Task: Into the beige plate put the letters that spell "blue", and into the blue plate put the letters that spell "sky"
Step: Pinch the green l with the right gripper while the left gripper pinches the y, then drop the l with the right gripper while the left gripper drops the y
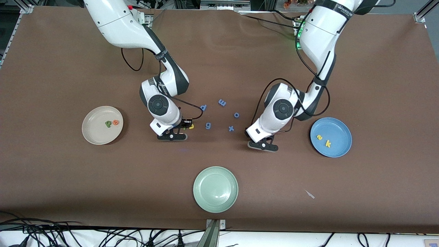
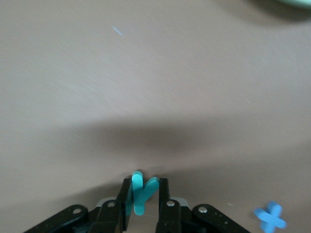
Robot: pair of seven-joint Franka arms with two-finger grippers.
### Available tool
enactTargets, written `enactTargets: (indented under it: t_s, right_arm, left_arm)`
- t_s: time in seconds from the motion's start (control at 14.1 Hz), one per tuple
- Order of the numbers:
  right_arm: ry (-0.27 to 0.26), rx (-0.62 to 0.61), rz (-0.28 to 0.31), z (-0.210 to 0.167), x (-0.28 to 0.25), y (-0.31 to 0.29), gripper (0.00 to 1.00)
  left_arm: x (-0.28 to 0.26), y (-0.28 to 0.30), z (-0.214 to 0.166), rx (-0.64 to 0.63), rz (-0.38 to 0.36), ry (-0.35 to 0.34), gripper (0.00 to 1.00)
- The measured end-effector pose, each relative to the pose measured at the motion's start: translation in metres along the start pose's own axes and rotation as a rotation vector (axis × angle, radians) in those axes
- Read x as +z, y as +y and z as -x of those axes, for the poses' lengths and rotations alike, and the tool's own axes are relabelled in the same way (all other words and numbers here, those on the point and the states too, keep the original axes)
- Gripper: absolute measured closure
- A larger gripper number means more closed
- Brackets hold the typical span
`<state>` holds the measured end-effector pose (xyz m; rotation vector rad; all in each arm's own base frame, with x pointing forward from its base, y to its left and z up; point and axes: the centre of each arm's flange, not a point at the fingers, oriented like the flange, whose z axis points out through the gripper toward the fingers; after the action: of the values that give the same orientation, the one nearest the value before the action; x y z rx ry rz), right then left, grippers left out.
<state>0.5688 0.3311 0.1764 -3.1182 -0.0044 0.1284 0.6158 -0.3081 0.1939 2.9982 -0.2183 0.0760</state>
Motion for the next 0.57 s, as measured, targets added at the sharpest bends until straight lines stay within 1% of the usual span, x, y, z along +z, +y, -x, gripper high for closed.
enactTargets:
  t_s: [0.07,0.14,0.21,0.28,0.35,0.57]
  right_arm:
    - [0.001,0.000,0.000,0.000,0.000,0.000,0.62]
    - [0.002,0.000,-0.001,0.000,0.000,0.000,0.62]
    - [0.006,0.000,-0.002,-0.001,-0.001,0.000,0.69]
    - [0.008,0.002,-0.003,-0.001,-0.002,0.001,0.81]
    - [0.009,0.002,-0.003,-0.002,-0.002,0.001,0.90]
    - [0.012,0.002,-0.004,-0.002,-0.002,0.001,0.90]
  left_arm:
    - [-0.018,-0.025,-0.009,0.019,-0.011,-0.013,0.74]
    - [-0.040,-0.059,-0.018,0.053,-0.016,-0.034,0.74]
    - [-0.062,-0.100,-0.023,0.093,-0.017,-0.057,0.74]
    - [-0.078,-0.144,-0.023,0.129,-0.015,-0.074,0.74]
    - [-0.087,-0.200,-0.014,0.172,-0.011,-0.092,0.74]
    - [-0.082,-0.294,0.013,0.250,0.009,-0.130,0.74]
